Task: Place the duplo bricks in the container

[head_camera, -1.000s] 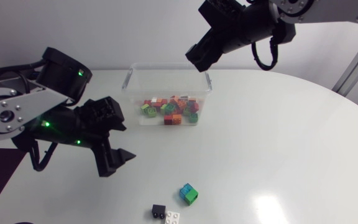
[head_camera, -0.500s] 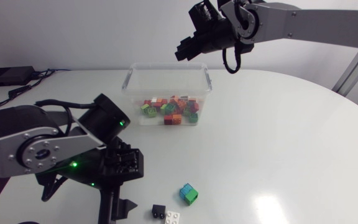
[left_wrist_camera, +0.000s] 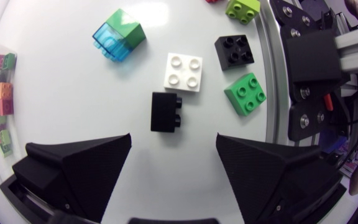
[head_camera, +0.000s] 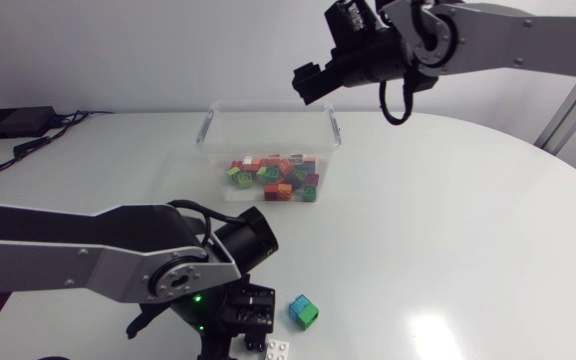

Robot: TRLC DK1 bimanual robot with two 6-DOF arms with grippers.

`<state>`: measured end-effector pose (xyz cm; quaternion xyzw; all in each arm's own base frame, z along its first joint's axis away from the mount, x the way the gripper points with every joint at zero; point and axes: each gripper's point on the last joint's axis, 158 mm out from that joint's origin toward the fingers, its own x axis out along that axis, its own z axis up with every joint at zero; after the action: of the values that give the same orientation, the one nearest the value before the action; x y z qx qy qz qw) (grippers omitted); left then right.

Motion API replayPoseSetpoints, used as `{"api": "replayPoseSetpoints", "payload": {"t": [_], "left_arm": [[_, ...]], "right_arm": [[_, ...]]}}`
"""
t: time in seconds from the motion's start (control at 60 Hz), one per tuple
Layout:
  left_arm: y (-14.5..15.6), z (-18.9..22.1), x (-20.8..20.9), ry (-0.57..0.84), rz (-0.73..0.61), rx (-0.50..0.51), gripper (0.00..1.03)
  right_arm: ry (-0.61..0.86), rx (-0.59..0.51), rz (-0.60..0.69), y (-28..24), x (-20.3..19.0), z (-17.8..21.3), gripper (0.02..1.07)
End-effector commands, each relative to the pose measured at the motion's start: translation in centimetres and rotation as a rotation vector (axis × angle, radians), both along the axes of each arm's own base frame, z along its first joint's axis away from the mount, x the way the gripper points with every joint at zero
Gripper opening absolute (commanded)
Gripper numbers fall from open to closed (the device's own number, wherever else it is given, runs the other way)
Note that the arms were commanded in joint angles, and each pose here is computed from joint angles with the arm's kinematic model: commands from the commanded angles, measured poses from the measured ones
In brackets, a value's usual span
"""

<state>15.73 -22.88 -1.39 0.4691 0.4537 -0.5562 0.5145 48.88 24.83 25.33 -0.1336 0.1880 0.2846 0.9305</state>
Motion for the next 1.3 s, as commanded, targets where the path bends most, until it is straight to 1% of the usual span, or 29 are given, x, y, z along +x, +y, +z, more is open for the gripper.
{"api": "replayPoseSetpoints", "payload": {"t": [0.0,0.033,0.05,0.117,0.15,0.183,0.233,0.25,0.317,0.333,0.4,0.483,0.517,0.533,0.567,0.6,0.633,0.65,0.683,0.783,0.883,0.9,0.983,1.2,1.283], "left_arm": [[-1.3,0.0,0.6,-0.007,-0.005,-0.006,0.93],[-1.5,-0.2,0.7,-0.006,-0.007,-0.005,0.93],[-1.7,-0.2,0.8,-0.006,-0.007,-0.005,0.91],[-1.9,-0.2,1.0,-0.008,-0.006,-0.006,0.88],[-2.0,-0.3,1.1,-0.007,-0.008,-0.007,0.83],[-2.2,-0.3,1.0,-0.002,-0.010,-0.011,0.74],[-2.2,-0.4,0.9,0.008,-0.011,-0.011,0.67],[-2.3,-0.5,0.8,0.012,-0.011,-0.011,0.62],[-2.3,-0.9,0.8,0.025,-0.012,-0.004,0.54],[-2.4,-1.0,0.6,0.034,-0.013,-0.007,0.49],[-2.6,-1.2,0.4,0.052,-0.014,-0.009,0.42],[-2.6,-1.9,-0.1,0.073,-0.020,0.007,0.41],[-2.6,-2.2,-0.3,0.079,-0.026,0.015,0.36],[-2.6,-2.2,-0.3,0.080,-0.026,0.017,0.36],[-2.6,-2.5,-0.6,0.089,-0.026,0.023,0.32],[-2.6,-2.8,-0.8,0.099,-0.024,0.030,0.26],[-2.6,-2.9,-0.9,0.103,-0.022,0.033,0.23],[-2.6,-3.0,-0.9,0.105,-0.019,0.035,0.17],[-2.6,-2.9,-0.9,0.107,-0.018,0.034,0.16],[-2.2,-1.8,-0.7,0.112,0.000,0.032,0.15],[-1.6,0.1,-0.3,0.100,0.024,0.011,0.14],[-1.2,1.0,-0.1,0.093,0.037,-0.001,0.14],[-0.1,2.5,0.6,0.082,0.076,-0.018,0.14],[2.0,6.9,3.2,-0.013,0.187,-0.117,0.14],[2.5,8.6,4.6,-0.058,0.236,-0.162,0.14]], "right_arm": [[0.012,-0.007,-0.005,-1.3,-2.3,0.0,1.03],[0.015,-0.011,-0.002,-1.9,-3.6,0.2,1.03],[0.023,-0.016,-0.001,-2.3,-4.5,0.0,1.03],[0.038,-0.024,-0.001,-3.0,-6.0,0.0,1.03],[0.062,-0.037,-0.001,-3.7,-7.3,-0.5,1.03],[0.096,-0.052,0.002,-4.5,-9.1,-1.3,1.02],[0.122,-0.063,0.001,-5.2,-10.7,-1.8,1.02],[0.130,-0.067,0.001,-5.5,-11.2,-2.1,1.02],[0.160,-0.080,0.005,-6.3,-13.6,-2.8,1.02],[0.170,-0.087,0.006,-6.5,-14.1,-3.1,1.02],[0.221,-0.110,0.008,-7.0,-16.2,-4.3,1.02],[0.311,-0.141,0.002,-7.7,-18.3,-6.4,1.02],[0.360,-0.160,0.005,-7.8,-19.4,-7.4,1.02],[0.372,-0.166,0.005,-7.8,-19.7,-7.7,1.02],[0.405,-0.188,0.012,-7.7,-20.6,-8.5,1.02],[0.433,-0.203,0.020,-7.5,-21.6,-9.1,1.02],[0.448,-0.218,0.025,-7.4,-22.2,-9.5,1.02],[0.458,-0.229,0.027,-7.4,-22.6,-9.8,1.02],[0.478,-0.259,0.027,-7.3,-23.2,-10.4,1.02],[0.539,-0.305,0.032,-6.8,-24.4,-11.7,1.02],[0.584,-0.332,0.040,-6.2,-25.1,-12.6,1.02],[0.608,-0.344,0.044,-5.9,-25.4,-13.1,1.02],[0.646,-0.381,0.059,-5.2,-26.1,-14.3,1.02],[0.748,-0.474,0.098,-3.2,-27.0,-17.8,1.02],[0.786,-0.522,0.116,-2.4,-27.4,-19.3,0.99]]}}
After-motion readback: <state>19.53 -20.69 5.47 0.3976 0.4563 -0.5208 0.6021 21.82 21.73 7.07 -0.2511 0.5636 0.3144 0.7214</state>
